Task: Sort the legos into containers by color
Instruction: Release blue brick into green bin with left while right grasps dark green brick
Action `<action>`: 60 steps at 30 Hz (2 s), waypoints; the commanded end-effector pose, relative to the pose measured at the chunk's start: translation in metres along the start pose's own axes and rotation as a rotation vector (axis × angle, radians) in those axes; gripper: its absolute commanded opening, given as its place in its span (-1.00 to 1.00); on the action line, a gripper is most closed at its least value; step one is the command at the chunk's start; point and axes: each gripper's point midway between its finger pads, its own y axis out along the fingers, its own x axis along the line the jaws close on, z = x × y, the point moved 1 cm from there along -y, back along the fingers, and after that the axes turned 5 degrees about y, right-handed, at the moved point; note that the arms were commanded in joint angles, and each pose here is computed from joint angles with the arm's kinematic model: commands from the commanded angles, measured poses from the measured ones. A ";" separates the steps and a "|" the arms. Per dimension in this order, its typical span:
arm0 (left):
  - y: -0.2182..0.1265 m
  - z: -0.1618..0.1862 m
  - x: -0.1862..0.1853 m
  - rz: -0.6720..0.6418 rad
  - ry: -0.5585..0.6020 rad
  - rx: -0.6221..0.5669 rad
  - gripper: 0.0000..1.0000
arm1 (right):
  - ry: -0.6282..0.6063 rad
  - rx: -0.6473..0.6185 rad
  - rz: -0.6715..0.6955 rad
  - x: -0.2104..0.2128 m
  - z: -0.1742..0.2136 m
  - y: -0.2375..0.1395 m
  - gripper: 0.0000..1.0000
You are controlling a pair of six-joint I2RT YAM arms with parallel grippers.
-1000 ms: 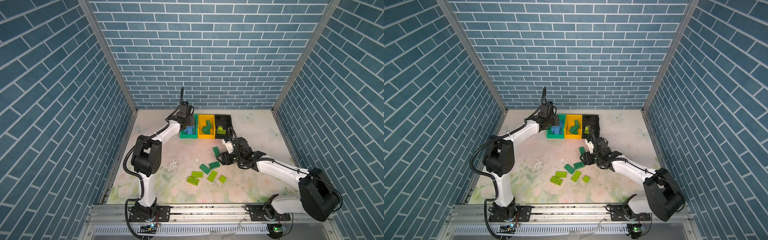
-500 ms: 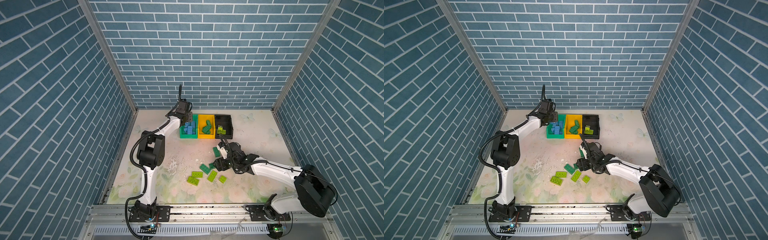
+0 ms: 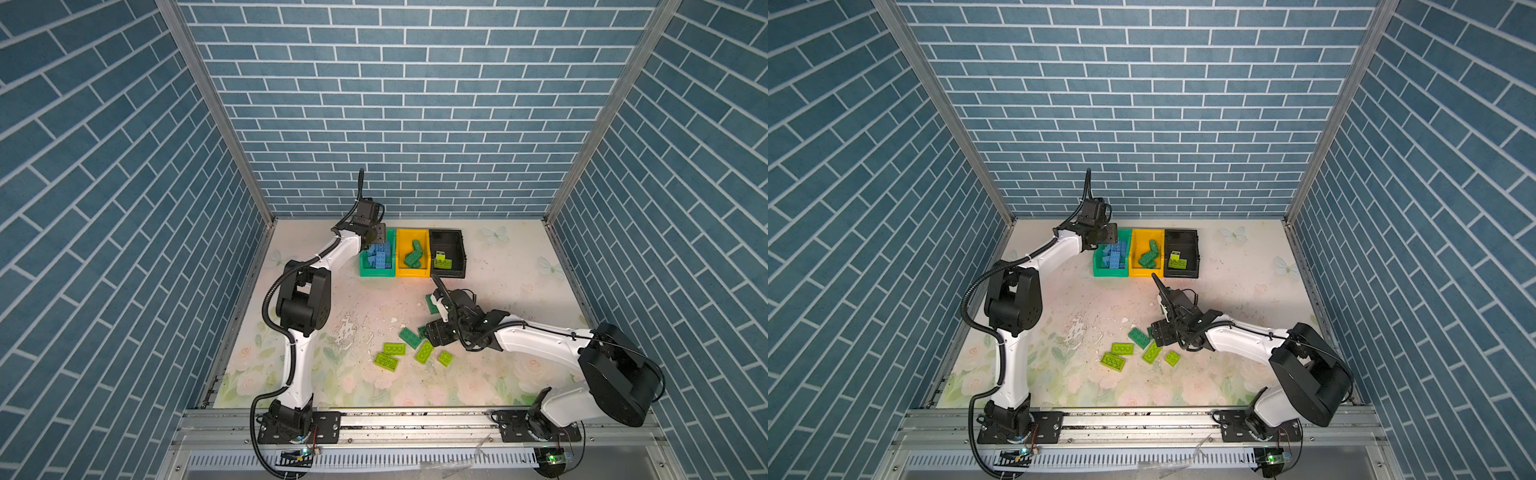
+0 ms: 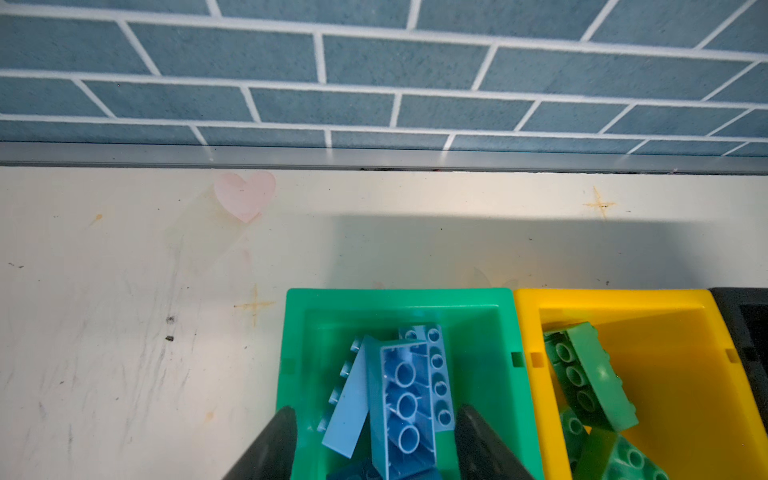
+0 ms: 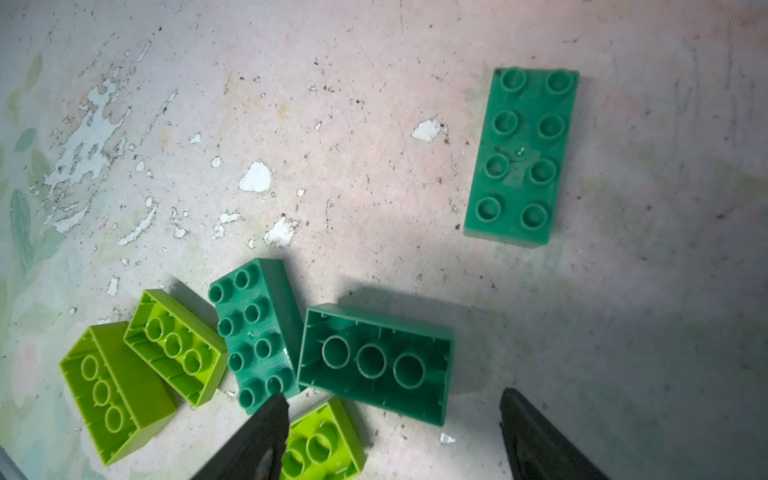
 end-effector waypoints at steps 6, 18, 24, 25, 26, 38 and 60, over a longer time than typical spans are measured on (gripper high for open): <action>-0.035 -0.018 -0.013 0.076 -0.017 -0.051 0.32 | 0.047 -0.013 0.039 -0.001 -0.008 0.003 0.61; -0.072 0.012 -0.051 0.157 -0.008 -0.062 0.33 | 0.033 -0.012 0.026 0.010 -0.011 0.014 0.60; -0.080 0.023 -0.054 0.177 -0.011 -0.038 0.33 | 0.032 0.007 0.035 0.017 -0.013 0.021 0.61; -0.081 0.026 -0.055 0.178 -0.009 -0.038 0.33 | 0.027 0.007 0.039 0.017 -0.013 0.023 0.61; -0.082 0.027 -0.054 0.178 -0.009 -0.041 0.33 | 0.025 0.009 0.043 0.018 -0.012 0.024 0.61; -0.088 0.047 -0.048 0.166 -0.010 -0.011 0.33 | -0.010 0.073 0.206 0.003 0.005 0.037 0.54; -0.105 0.087 -0.044 0.214 0.021 0.030 0.33 | 0.016 -0.073 0.139 0.006 -0.051 0.018 -0.20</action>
